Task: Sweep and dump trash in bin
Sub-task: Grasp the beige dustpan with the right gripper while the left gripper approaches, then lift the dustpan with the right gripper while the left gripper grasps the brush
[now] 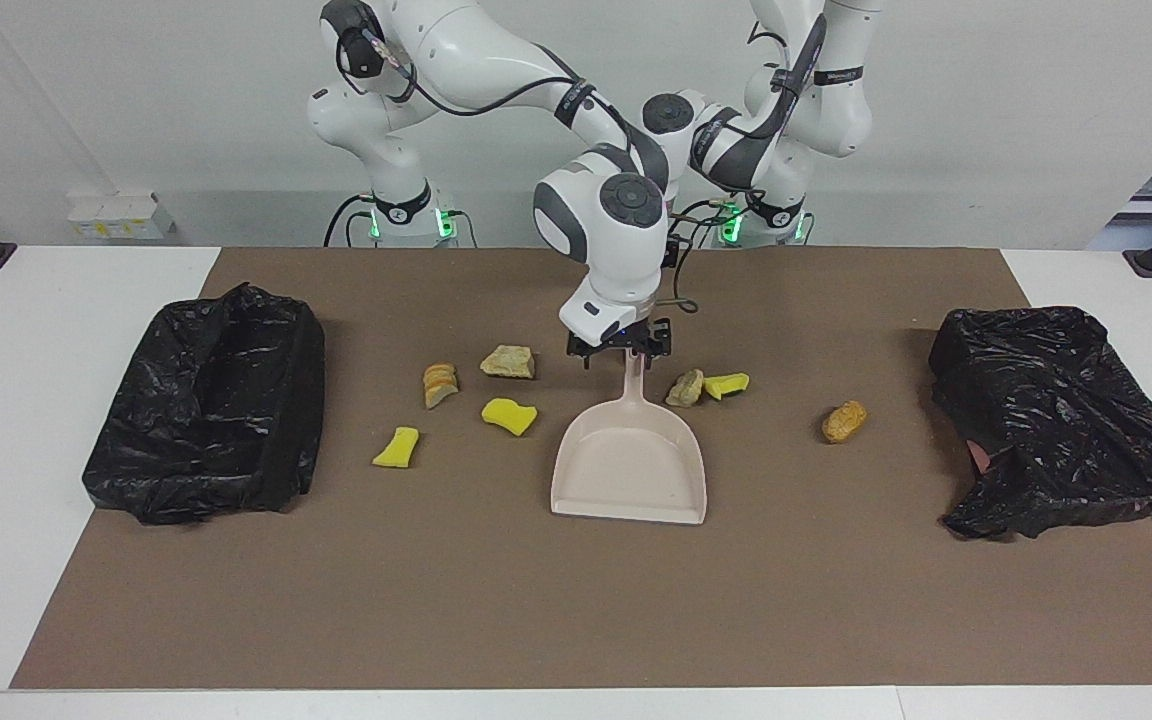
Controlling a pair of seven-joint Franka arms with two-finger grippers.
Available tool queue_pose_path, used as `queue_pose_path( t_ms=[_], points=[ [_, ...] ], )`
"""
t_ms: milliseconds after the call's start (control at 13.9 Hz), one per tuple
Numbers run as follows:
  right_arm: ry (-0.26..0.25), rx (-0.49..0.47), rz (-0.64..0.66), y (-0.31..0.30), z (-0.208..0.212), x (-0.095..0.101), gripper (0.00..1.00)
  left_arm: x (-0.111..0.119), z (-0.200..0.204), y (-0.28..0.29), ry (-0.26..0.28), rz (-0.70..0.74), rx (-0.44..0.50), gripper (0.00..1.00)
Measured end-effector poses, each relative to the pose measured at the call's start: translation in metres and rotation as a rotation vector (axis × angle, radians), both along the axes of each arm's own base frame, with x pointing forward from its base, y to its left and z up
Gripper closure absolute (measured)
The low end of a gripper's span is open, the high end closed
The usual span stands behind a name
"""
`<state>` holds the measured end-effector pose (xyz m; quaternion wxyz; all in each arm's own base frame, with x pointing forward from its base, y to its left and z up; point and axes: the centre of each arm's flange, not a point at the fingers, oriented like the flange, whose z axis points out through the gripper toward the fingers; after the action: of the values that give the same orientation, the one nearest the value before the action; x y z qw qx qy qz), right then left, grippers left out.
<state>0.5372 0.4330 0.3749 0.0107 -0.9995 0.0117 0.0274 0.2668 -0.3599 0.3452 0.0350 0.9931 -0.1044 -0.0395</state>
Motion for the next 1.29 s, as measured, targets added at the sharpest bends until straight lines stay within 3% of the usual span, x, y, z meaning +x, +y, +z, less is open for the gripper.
queue_pose_path(
  t_ms=[143, 287, 430, 645, 717, 1004, 1076, 1291],
  points=[
    [0.011, -0.006, 0.005, 0.004, -0.011, -0.001, 0.04, -0.003, -0.002, -0.001, 0.004, 0.018, 0.006, 0.00],
    [0.019, -0.008, 0.003, 0.005, -0.018, 0.000, 0.07, -0.004, -0.004, 0.000, 0.008, 0.044, 0.013, 0.07],
    [0.020, -0.004, 0.002, 0.005, -0.020, 0.001, 0.12, -0.006, -0.007, 0.003, 0.014, 0.071, 0.022, 0.27],
    [0.013, 0.026, -0.009, 0.008, -0.019, 0.002, 0.16, -0.009, -0.011, 0.007, 0.019, 0.072, 0.029, 0.70],
    [0.017, 0.029, -0.011, 0.009, -0.021, 0.002, 0.16, -0.009, -0.010, 0.008, 0.019, 0.072, 0.029, 0.75],
    [0.032, 0.022, -0.012, 0.008, -0.029, -0.001, 0.19, -0.006, -0.009, 0.013, 0.025, 0.084, 0.035, 0.75],
    [0.039, 0.026, -0.017, 0.008, -0.030, -0.002, 0.27, -0.004, -0.005, 0.017, 0.028, 0.087, 0.043, 0.75],
    [0.057, 0.042, -0.032, 0.008, -0.031, -0.002, 0.66, -0.006, 0.009, 0.033, 0.043, 0.068, 0.102, 0.75]
  ],
)
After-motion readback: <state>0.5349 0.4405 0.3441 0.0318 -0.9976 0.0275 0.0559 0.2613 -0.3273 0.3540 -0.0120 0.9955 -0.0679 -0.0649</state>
